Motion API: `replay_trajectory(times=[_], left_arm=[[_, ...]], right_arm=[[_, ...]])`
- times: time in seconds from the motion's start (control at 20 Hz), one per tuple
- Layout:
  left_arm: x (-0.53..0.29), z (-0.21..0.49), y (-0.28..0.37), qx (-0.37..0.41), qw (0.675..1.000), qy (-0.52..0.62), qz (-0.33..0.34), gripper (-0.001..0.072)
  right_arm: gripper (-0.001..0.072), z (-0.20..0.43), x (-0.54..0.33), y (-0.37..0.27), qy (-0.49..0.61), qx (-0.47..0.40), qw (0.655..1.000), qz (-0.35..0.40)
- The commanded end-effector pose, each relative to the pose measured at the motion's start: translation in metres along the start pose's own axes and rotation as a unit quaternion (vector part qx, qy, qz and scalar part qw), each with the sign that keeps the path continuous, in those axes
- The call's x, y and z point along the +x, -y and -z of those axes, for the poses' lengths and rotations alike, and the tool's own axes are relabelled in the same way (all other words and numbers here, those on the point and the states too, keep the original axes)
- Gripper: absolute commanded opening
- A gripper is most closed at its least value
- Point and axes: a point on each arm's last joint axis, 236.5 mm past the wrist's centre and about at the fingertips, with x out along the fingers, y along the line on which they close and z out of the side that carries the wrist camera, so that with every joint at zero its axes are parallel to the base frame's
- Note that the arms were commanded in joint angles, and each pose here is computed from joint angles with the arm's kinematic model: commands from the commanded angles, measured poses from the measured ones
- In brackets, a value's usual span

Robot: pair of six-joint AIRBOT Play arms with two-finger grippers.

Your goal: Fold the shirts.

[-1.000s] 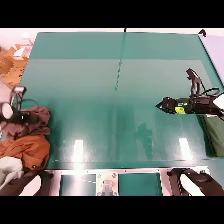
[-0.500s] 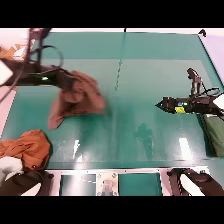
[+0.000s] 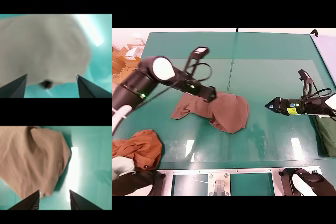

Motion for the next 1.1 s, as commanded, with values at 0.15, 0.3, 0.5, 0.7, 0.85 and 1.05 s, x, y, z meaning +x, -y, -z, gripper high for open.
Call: replay_trajectory(times=[0.15,0.3,0.5,0.7,0.85,1.05], left_arm=[[-0.029,0.066,-0.144,-0.157,0.981,-0.080,-0.086,0.0714],[-0.008,0.115,-0.187,-0.236,0.963,-0.083,-0.100,0.0714],[0.040,0.131,-0.193,-0.286,0.955,-0.039,-0.061,0.0714],[0.080,0.127,-0.187,-0.316,0.948,-0.027,-0.012,0.0714],[0.097,0.120,-0.177,-0.326,0.944,-0.015,0.036,0.0711],[0.095,0.106,-0.180,-0.301,0.953,0.005,0.038,0.0057]], right_arm=[[0.0509,0.070,0.046,0.011,-0.078,0.025,0.997,-0.007],[0.0508,0.086,0.075,0.015,-0.061,0.066,0.996,-0.019],[0.0507,0.075,0.096,0.026,-0.065,0.096,0.993,-0.006],[0.0506,0.047,0.122,0.025,-0.082,0.108,0.991,-0.009],[0.0503,0.021,0.143,0.010,-0.085,0.109,0.990,-0.041],[0.0461,0.008,0.176,0.011,-0.111,0.120,0.985,-0.048]])
